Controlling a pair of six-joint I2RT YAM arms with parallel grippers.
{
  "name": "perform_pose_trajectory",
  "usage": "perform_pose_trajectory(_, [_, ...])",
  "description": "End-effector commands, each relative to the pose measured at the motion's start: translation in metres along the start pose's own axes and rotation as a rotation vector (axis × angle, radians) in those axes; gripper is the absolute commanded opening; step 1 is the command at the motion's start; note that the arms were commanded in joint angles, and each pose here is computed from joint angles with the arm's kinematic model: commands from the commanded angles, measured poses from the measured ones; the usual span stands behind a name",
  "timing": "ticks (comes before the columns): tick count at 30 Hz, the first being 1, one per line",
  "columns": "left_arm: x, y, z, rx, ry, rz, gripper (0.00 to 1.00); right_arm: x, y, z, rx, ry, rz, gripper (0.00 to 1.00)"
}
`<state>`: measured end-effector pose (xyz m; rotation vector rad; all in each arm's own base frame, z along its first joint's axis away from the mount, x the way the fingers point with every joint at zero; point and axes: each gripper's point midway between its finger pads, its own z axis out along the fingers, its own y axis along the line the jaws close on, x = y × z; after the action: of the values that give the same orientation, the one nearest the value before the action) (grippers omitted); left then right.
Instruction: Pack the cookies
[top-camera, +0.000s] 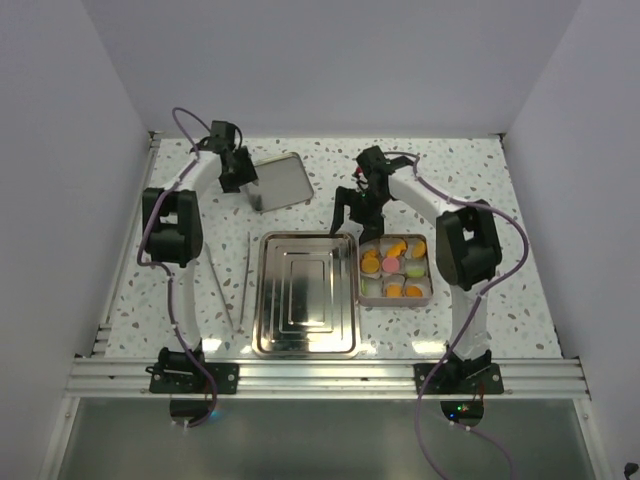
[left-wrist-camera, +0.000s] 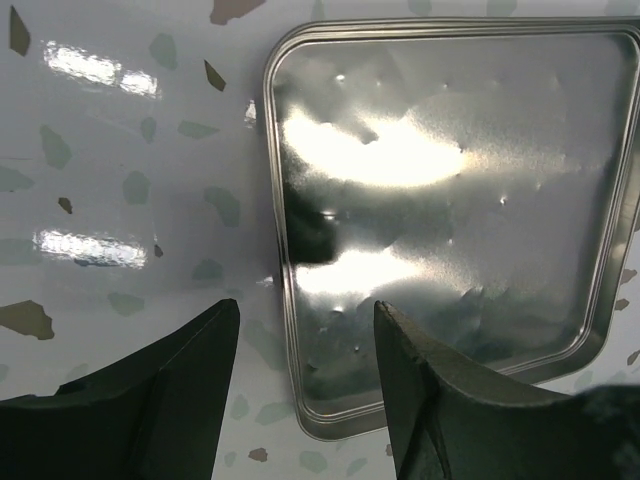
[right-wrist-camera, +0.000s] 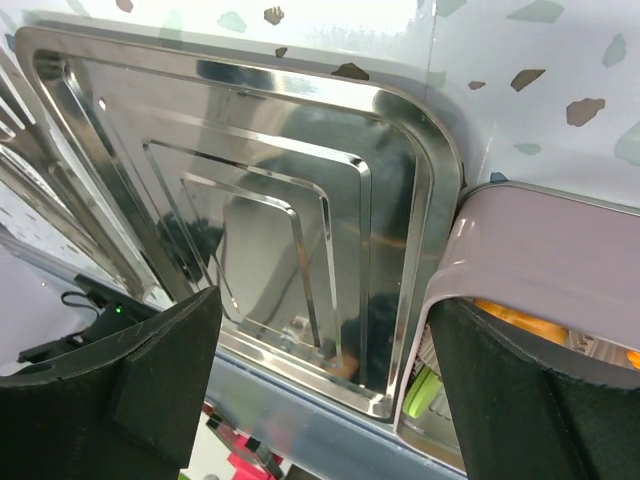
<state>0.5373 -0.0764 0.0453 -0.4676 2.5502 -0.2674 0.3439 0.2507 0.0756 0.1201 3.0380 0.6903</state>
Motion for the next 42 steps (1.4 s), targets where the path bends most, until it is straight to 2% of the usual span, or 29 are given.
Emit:
perform_pose_trajectory(1, [-0.026,0.006,-0.024,-0.015,-0.076,-0.008,0.61,-0.009,0.025,-0.034,-0.083,-0.085,-0.103,0.88])
perform_pose_trajectory(5, [-0.019,0.01,-0.014,-0.022,-0.063,-0.012,0.59,0.004,0.005,-0.06,0.036,-0.104,-0.12,0.88])
perform_pose_trajectory(9, [-0.015,0.011,-0.005,-0.016,-0.055,-0.017,0.52,0.013,-0.007,-0.093,0.104,-0.165,-0.129,0.89])
perform_pose_trajectory(17, [-0.004,0.016,0.015,-0.021,-0.02,-0.018,0.32,0.04,-0.02,-0.159,0.113,-0.281,-0.095,0.91])
perform_pose_trajectory(22, [-0.001,0.013,0.022,-0.007,-0.006,-0.004,0.27,0.05,-0.039,-0.186,0.112,-0.332,-0.042,0.92])
perform_pose_trajectory(28, [0.006,0.008,0.031,0.003,0.018,0.006,0.23,0.052,-0.055,-0.2,0.122,-0.358,-0.02,0.93])
perform_pose_trajectory(30, [0.007,0.005,0.031,0.019,0.024,0.011,0.13,0.052,-0.054,-0.201,0.119,-0.364,-0.027,0.93])
perform_pose_trajectory(33, [0.0,-0.001,0.02,0.04,0.009,0.021,0.0,0.052,-0.052,-0.202,0.107,-0.365,-0.029,0.93])
perform_pose_trajectory(39, [-0.032,-0.013,-0.023,0.093,-0.074,0.035,0.0,0.041,-0.032,-0.211,0.035,-0.397,-0.042,0.93])
perform_pose_trajectory(42, [-0.06,-0.031,-0.059,0.186,-0.149,0.036,0.0,0.027,-0.01,-0.222,-0.041,-0.426,-0.049,0.93])
